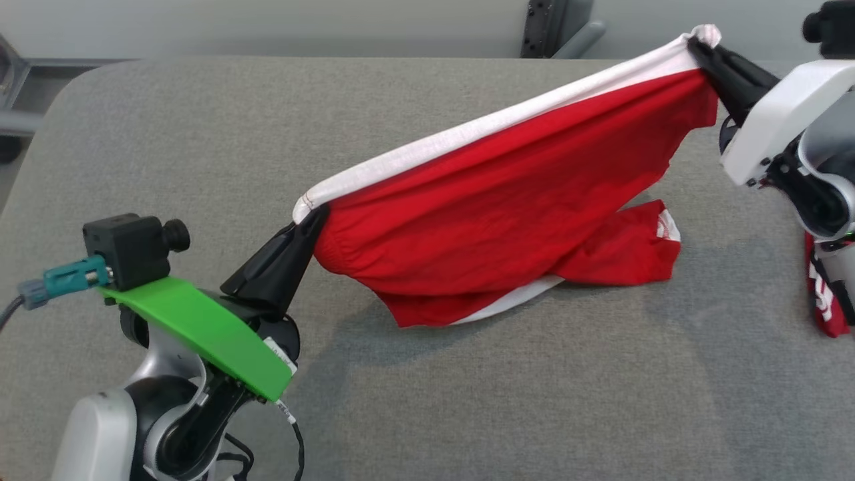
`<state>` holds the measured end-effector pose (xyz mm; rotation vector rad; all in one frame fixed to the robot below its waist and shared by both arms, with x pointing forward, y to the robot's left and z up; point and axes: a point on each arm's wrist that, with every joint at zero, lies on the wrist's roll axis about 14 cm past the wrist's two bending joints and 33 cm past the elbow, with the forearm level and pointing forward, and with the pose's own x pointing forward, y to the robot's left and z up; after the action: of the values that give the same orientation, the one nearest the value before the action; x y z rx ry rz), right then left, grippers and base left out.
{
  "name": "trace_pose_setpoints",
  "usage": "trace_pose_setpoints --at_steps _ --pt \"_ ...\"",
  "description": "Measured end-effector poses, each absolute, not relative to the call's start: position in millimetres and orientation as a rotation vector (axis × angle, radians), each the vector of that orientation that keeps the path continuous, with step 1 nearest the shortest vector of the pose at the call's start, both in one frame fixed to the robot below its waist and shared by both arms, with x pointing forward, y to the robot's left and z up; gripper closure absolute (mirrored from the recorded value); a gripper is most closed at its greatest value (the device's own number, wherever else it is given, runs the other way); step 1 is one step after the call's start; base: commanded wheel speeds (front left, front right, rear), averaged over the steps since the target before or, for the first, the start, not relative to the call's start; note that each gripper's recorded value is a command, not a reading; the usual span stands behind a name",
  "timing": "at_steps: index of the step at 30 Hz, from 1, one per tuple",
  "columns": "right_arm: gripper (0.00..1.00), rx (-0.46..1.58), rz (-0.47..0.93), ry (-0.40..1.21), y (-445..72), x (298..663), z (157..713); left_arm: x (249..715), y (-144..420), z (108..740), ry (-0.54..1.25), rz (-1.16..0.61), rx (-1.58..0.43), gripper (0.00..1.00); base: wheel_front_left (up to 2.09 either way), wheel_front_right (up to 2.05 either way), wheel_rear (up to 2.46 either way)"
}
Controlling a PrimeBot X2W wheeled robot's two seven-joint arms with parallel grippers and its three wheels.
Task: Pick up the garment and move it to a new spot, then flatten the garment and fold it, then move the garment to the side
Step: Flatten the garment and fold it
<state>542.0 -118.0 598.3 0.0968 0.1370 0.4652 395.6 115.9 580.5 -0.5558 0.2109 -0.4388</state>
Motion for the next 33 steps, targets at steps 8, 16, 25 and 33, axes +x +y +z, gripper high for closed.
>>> trace_pose_setpoints --at_steps 8,16,25,33 --pt "1.00 0.084 0.342 -0.031 -185.9 519.8 687.9 409.3 76.6 664.6 0.067 -0.660 -0.443 1.00 0.00 0.00 0.00" --pt "1.00 0.118 0.234 -0.166 -201.6 567.4 737.3 518.0 48.2 701.6 0.035 -0.660 -0.278 1.00 0.00 0.00 0.00" --pt "1.00 0.156 0.133 -0.451 -186.2 648.8 770.9 643.4 56.0 718.1 -0.234 -0.448 -0.186 1.00 0.00 0.00 0.00" --pt "1.00 0.198 0.200 -0.501 -145.7 683.6 715.1 698.0 69.8 649.1 -0.343 -0.382 -0.185 1.00 0.00 0.00 0.00"
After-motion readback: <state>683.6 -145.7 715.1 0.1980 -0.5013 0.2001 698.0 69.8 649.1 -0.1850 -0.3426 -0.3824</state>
